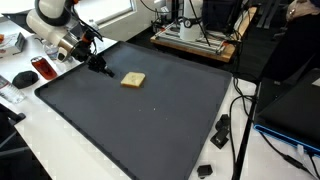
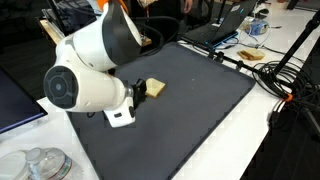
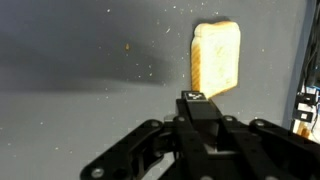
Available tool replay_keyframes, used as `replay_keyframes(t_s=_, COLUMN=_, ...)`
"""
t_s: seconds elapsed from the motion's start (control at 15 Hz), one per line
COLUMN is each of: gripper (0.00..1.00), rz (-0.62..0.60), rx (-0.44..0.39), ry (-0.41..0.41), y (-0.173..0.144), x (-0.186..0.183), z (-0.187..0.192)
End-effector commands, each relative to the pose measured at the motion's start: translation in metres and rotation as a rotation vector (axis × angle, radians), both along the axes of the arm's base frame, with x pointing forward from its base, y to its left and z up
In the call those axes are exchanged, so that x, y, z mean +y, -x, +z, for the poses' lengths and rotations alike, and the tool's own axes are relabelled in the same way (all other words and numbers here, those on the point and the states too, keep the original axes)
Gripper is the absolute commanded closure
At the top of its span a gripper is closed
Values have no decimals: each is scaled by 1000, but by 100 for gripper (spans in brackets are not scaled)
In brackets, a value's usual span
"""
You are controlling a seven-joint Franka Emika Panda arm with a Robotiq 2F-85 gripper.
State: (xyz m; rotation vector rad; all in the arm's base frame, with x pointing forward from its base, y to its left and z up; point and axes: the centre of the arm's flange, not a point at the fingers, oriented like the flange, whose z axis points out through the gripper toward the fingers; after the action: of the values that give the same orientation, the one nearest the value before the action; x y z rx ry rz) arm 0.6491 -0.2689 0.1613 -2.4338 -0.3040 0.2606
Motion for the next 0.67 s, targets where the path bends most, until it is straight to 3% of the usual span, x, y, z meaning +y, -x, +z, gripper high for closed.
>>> replay_keyframes(t_s=0.0, gripper=95, rz=-31, rx=-66, ry=2, y=56, x=17, z=28)
replay_keyframes(t_s=0.33, gripper=95, rz=-55, rx=-110, ry=45, y=83, x=31, z=46)
replay_keyframes(t_s=0.6, gripper=95, rz=-166, rx=-156, ry=63, y=108, x=45, z=62)
